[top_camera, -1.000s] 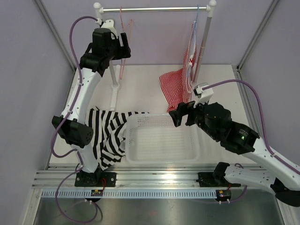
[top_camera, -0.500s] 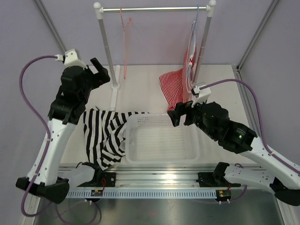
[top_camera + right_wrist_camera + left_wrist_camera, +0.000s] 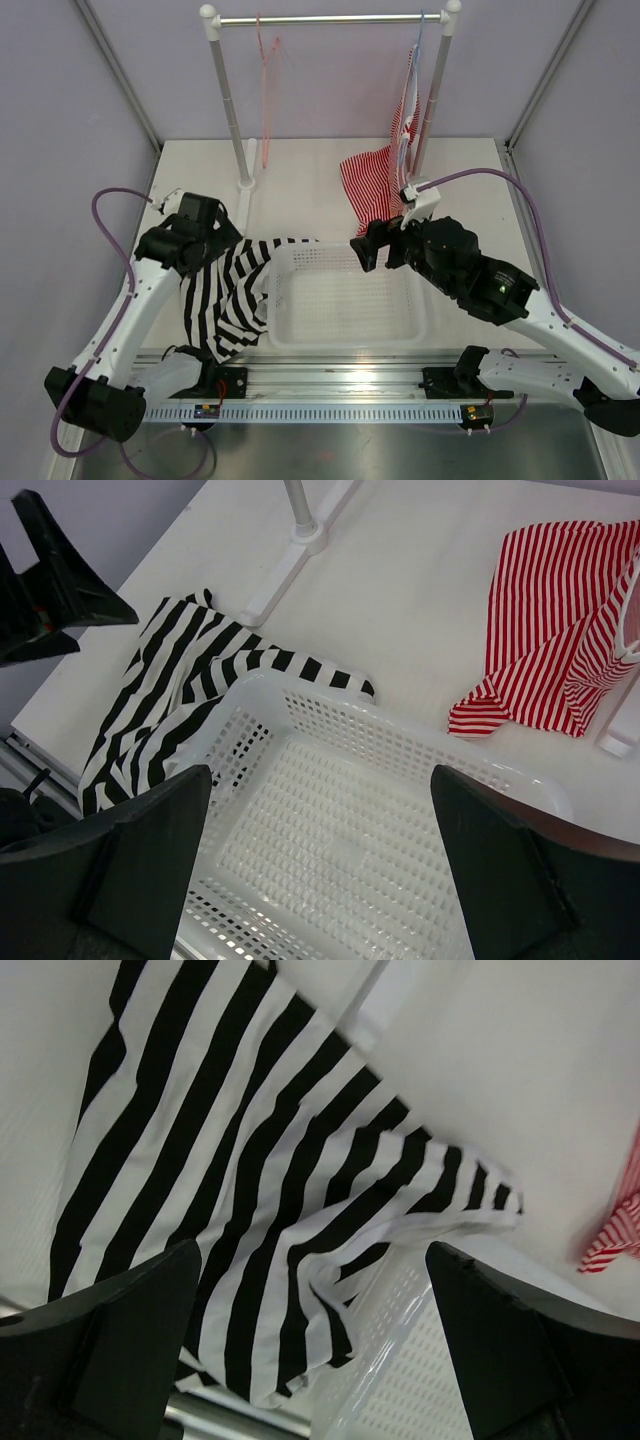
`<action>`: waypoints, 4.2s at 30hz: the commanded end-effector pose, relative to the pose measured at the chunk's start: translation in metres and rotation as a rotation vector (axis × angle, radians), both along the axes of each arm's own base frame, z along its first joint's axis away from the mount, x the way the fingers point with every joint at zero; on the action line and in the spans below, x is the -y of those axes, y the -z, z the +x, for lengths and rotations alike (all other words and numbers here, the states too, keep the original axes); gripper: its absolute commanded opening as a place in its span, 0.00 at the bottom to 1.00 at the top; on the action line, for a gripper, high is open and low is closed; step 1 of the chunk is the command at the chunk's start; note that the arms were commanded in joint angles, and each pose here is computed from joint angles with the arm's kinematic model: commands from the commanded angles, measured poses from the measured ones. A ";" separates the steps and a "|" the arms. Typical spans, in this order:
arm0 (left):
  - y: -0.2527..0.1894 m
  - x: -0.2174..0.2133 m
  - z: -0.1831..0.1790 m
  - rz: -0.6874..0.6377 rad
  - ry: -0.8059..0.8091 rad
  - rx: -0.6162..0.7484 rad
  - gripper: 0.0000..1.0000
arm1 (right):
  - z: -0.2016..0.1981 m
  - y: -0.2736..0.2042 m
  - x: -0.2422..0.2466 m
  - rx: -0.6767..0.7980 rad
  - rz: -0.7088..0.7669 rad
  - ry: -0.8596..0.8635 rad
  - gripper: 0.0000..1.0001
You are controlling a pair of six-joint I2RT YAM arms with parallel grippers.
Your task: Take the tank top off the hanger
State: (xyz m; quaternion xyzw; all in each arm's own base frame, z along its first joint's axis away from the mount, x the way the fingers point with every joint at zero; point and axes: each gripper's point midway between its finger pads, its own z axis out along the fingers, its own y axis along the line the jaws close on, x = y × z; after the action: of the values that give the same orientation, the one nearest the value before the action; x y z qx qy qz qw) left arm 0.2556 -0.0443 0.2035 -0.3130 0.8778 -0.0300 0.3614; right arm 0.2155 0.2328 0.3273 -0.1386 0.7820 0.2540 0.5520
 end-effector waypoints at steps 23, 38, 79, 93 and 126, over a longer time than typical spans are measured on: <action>0.216 0.024 -0.034 -0.019 -0.078 -0.523 0.99 | -0.001 -0.005 -0.009 0.024 0.044 -0.040 0.99; 0.157 -0.040 -0.046 0.125 -0.360 -0.326 0.00 | -0.009 -0.018 0.002 0.059 0.073 -0.047 1.00; -0.158 0.160 -0.078 -0.272 0.992 0.298 0.00 | -0.008 -0.089 0.088 0.177 0.069 0.231 0.99; -0.069 0.278 -0.078 -0.147 1.237 0.033 0.00 | -0.017 -0.088 0.097 0.174 0.092 0.222 0.99; -0.026 0.271 -0.022 0.075 0.909 0.180 0.99 | 0.005 -0.060 0.124 0.147 -0.069 0.443 1.00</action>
State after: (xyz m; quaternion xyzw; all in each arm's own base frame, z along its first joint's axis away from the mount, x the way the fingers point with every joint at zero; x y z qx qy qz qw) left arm 0.2056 -0.3378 0.1830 0.1683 0.9104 -0.2167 0.3096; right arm 0.2112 0.1269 0.3802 -0.0429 0.7611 0.1355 0.6329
